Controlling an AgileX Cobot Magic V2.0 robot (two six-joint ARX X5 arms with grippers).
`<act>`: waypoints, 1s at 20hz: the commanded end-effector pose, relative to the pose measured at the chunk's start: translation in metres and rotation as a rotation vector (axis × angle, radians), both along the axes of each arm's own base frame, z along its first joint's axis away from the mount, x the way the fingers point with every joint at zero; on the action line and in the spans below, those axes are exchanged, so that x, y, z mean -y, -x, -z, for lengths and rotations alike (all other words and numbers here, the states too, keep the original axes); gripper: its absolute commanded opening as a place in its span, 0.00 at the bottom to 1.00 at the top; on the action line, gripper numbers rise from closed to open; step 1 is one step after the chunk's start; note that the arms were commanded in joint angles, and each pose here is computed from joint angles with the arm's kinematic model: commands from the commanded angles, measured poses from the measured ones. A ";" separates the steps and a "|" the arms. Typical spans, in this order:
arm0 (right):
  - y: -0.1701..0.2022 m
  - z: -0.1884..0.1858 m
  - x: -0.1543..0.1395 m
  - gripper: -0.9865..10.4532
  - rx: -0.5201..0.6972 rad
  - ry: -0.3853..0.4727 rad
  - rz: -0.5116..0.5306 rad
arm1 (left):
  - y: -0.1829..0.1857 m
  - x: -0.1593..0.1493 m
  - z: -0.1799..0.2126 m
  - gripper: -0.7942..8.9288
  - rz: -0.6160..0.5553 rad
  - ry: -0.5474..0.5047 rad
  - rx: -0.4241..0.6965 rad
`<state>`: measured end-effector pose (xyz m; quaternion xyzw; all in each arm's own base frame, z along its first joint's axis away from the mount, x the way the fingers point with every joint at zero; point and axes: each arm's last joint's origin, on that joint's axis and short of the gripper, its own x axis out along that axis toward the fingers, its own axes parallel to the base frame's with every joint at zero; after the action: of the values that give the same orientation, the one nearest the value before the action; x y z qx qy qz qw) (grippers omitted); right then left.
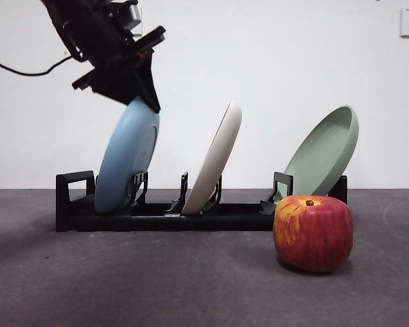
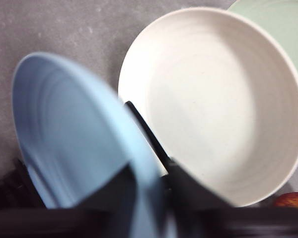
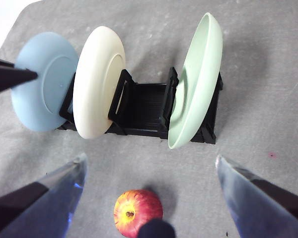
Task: Take the blue plate from the plate rack,put the plate on the table,take the apple from the table,put the apple in the plate
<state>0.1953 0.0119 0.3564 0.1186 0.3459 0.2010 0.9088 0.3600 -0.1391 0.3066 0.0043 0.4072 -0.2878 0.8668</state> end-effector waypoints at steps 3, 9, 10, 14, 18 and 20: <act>0.000 -0.001 0.000 0.47 0.007 0.005 -0.003 | 0.006 0.001 -0.040 0.07 0.020 -0.002 0.023; 0.000 -0.001 0.000 0.47 0.008 0.005 -0.003 | 0.055 -0.006 -0.127 0.07 0.168 0.016 0.043; 0.000 -0.001 0.000 0.47 0.008 0.004 -0.003 | 0.068 -0.008 -0.137 0.07 0.197 -0.005 0.045; 0.000 -0.001 -0.001 0.47 0.008 -0.005 -0.004 | 0.133 -0.010 -0.166 0.07 0.174 -0.200 0.114; 0.000 -0.001 -0.001 0.47 0.007 -0.006 0.000 | 0.199 -0.009 -0.192 0.07 0.162 -0.210 0.258; -0.001 -0.002 -0.001 0.47 0.022 -0.006 0.000 | 0.220 -0.002 -0.183 0.07 0.172 -0.242 0.253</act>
<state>0.1960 0.0120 0.3576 0.1180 0.3388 0.2029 0.9111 0.1373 -0.1326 0.5007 0.1735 0.2837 -0.3183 0.8877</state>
